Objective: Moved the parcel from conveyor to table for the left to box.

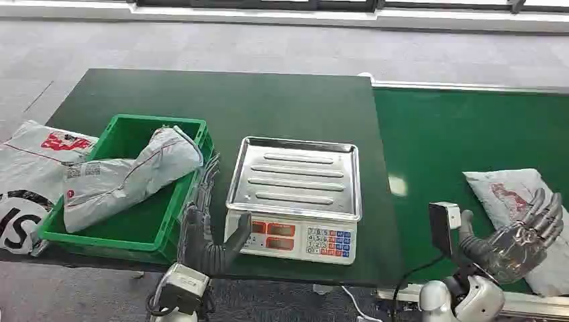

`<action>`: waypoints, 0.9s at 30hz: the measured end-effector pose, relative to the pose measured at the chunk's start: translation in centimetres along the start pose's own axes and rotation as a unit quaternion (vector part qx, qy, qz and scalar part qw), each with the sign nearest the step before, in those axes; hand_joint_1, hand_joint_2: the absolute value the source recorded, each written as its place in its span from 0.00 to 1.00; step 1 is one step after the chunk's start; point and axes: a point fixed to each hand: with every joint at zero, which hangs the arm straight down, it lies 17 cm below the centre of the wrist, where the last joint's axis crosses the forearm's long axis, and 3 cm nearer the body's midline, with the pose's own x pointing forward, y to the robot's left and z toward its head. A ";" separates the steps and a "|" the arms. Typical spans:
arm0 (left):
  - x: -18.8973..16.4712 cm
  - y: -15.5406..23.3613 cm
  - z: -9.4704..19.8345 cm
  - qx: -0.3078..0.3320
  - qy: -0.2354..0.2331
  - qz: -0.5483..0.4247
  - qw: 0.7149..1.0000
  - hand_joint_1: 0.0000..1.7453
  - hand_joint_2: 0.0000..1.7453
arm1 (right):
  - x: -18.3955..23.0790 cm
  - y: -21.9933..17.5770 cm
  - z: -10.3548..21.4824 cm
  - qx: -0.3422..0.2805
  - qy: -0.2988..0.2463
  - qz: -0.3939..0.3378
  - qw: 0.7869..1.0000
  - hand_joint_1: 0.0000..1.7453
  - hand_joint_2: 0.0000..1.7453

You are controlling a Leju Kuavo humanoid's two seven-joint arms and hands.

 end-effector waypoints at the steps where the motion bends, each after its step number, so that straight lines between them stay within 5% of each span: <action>1: 0.0 0.0 -0.1 0.000 -0.001 0.000 1.000 0.00 1.00 | -0.5 0.4 -0.2 0.005 0.003 0.008 1.000 0.00 1.00; 27: -0.2 0.6 -0.2 0.007 -0.001 0.003 1.000 0.00 1.00 | -10.8 6.2 -4.0 0.083 0.085 0.101 0.988 0.00 1.00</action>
